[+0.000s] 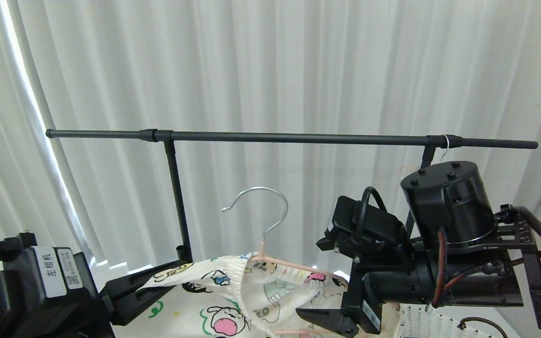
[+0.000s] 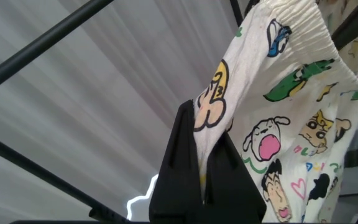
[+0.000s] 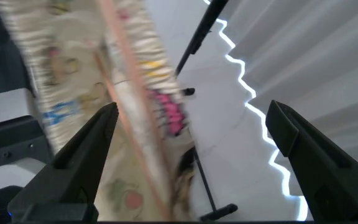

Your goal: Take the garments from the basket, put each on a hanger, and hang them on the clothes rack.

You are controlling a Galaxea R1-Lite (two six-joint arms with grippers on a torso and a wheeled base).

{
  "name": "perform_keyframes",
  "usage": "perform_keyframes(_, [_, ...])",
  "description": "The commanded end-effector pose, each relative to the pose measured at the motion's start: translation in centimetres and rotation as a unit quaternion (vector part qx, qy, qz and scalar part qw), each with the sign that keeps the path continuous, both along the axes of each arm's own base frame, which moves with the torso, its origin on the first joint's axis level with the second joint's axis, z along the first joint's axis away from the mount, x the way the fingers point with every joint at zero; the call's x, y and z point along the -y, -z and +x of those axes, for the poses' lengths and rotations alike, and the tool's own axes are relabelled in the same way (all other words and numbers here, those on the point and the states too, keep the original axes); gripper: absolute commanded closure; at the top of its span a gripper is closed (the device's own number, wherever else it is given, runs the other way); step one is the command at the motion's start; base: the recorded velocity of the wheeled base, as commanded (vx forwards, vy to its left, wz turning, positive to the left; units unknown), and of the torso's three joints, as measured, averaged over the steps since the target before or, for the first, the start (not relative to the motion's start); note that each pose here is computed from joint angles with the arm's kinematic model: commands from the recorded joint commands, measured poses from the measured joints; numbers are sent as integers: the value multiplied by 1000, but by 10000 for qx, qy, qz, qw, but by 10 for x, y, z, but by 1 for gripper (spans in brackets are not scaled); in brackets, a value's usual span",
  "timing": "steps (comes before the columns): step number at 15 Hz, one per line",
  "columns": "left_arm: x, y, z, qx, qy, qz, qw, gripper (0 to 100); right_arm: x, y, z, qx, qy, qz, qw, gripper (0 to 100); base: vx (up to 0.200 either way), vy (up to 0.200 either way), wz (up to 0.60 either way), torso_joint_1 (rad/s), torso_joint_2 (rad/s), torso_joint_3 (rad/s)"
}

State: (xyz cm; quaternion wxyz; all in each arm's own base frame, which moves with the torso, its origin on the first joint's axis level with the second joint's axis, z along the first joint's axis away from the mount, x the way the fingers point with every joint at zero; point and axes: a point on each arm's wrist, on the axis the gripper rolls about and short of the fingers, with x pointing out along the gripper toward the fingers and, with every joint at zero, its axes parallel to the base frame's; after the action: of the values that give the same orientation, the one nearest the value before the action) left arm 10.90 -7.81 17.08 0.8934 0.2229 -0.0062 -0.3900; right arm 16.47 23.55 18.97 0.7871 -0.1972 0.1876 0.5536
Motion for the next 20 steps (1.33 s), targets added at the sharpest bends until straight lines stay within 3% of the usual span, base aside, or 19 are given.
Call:
perform_keyframes(1, [0, -1, -2, 38, 23, -23, 10000, 100, -2, 6, 3, -59, 23, -82, 9999, 0, 0, 0, 0, 0, 0, 0])
perform_keyframes(3, [0, -1, -1, 38, 23, -23, 10000, 100, -3, 7, 3, -64, 16, -88, 9999, 0, 0, 0, 0, 0, 0, 0])
perform_keyframes(4, [0, -1, -2, 31, 23, -19, 10000, 100, -2, 6, 3, -59, 16, -82, 9999, 100, 0, 0, 0, 0, 0, 0])
perform_keyframes(15, [-1, -1, -2, 46, -7, -14, 10000, 100, -2, 2, 5, 84, 70, 30, 9999, 100, 0, 0, 0, 0, 0, 0])
perform_keyframes(16, [-1, 0, -2, 21, -8, -6, 10000, 0, -2, 1, 5, 108, 74, 52, 9999, 100, 0, 0, 0, 0, 0, 0])
perform_keyframes(20, [-1, 0, -3, 17, -11, -32, 10000, 0, 6, -2, 11, 222, 188, 66, 9996, 100, 0, 0, 0, 0, 0, 0])
